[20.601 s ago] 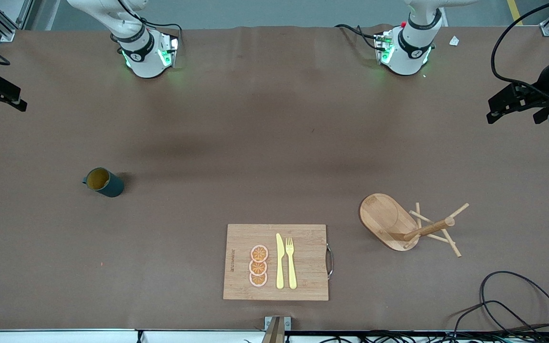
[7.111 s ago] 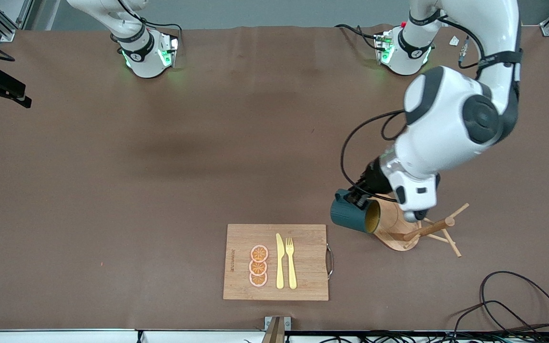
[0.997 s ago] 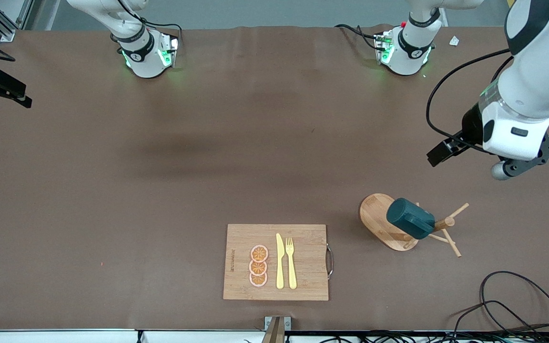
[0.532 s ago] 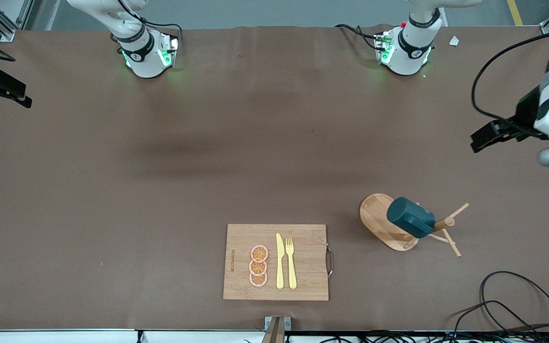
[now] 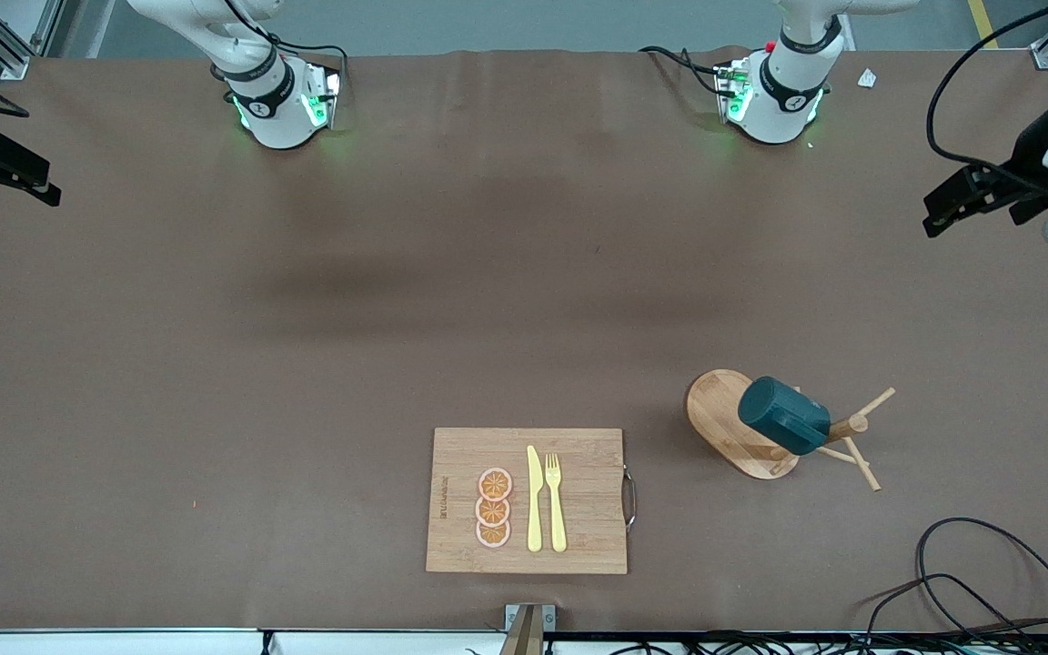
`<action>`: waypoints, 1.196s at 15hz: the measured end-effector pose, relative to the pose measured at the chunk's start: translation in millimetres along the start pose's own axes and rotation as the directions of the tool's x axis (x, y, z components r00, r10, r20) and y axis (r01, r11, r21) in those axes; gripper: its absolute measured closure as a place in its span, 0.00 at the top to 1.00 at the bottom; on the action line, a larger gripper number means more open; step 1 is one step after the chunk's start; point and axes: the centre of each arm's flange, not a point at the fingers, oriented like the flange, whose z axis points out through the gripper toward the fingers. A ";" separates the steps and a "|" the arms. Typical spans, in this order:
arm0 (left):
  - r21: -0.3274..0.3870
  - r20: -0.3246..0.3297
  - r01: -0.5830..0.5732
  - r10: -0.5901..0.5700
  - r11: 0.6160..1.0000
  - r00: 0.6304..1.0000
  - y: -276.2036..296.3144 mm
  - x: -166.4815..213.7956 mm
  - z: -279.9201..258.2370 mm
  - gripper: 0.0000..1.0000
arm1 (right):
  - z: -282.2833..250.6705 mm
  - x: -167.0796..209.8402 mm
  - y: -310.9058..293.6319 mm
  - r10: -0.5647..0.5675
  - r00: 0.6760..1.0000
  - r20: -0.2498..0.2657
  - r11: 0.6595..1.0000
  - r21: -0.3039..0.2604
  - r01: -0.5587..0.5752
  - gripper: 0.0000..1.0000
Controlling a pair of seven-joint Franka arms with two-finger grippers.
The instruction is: Pass cup and hang on rack
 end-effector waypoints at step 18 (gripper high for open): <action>-0.040 0.001 -0.074 0.074 0.996 0.997 10.2 -26.6 -4.5 1.00 | 0.0 0.0 0.1 0.000 1.000 0.000 1.000 -0.001 0.000 1.00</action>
